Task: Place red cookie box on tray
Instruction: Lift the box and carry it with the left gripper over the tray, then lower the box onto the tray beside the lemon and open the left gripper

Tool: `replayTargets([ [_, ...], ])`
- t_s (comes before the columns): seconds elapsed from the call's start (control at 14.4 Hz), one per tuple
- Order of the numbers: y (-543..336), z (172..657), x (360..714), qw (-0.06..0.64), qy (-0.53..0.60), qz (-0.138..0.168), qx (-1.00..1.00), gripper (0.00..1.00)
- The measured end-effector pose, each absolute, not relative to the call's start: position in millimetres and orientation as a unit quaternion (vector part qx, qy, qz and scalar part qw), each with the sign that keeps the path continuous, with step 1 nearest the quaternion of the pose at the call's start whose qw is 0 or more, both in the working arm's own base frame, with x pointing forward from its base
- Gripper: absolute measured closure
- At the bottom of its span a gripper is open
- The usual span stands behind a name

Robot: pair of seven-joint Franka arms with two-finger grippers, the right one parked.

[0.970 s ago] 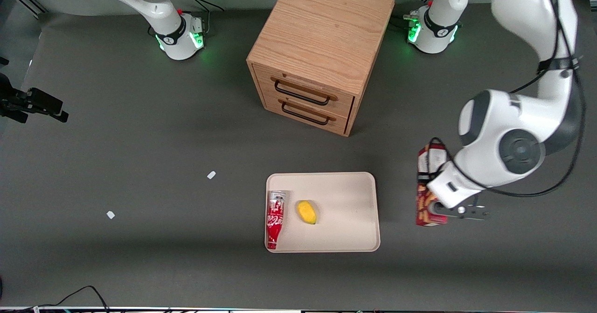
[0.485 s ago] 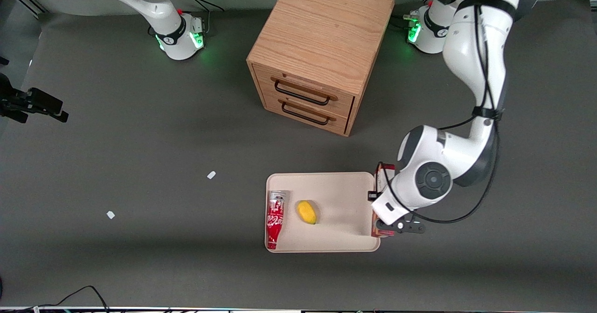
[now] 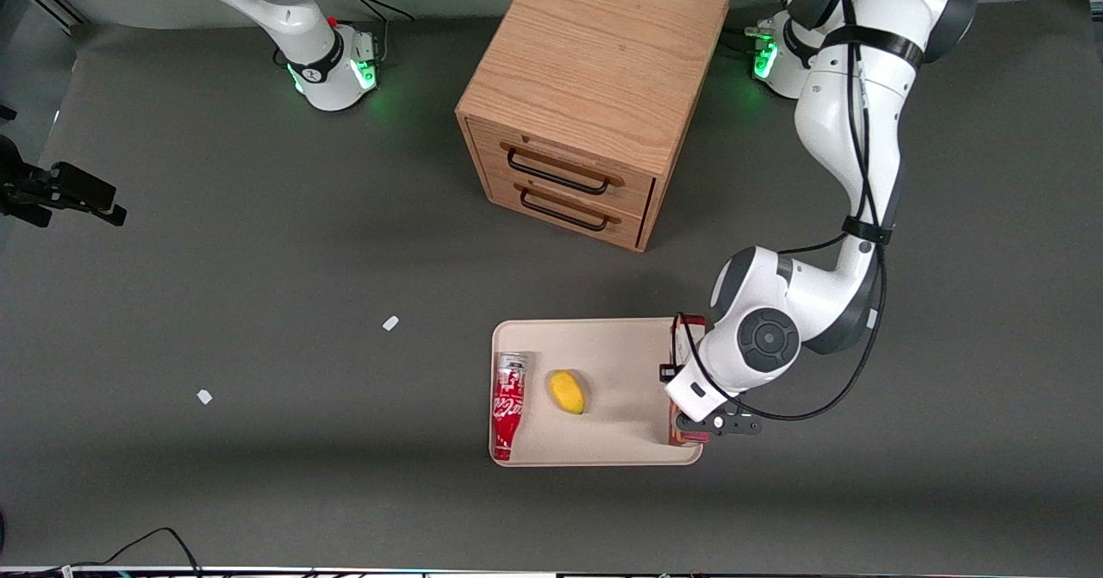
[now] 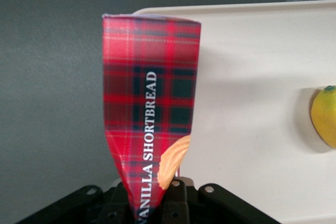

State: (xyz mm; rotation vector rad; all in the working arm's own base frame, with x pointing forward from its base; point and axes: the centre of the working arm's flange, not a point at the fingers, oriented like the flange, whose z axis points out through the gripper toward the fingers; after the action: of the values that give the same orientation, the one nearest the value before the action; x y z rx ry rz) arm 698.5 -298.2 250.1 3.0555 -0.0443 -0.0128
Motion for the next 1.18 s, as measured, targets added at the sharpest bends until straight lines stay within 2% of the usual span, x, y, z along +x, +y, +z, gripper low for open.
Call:
replayTargets([
  [0.35, -306, 237, 696, 0.046, 0.01, -0.004, 0.999, 0.84],
  [0.49, -306, 235, 697, 0.047, 0.011, 0.001, 0.999, 0.8],
  [0.62, -307, 236, 699, 0.05, 0.011, 0.009, 0.999, 0.63],
  [1.04, -307, 248, 702, 0.055, 0.015, 0.023, 0.998, 0.0],
  [1.18, -306, 263, 703, 0.059, 0.018, 0.03, 0.998, 0.0],
])
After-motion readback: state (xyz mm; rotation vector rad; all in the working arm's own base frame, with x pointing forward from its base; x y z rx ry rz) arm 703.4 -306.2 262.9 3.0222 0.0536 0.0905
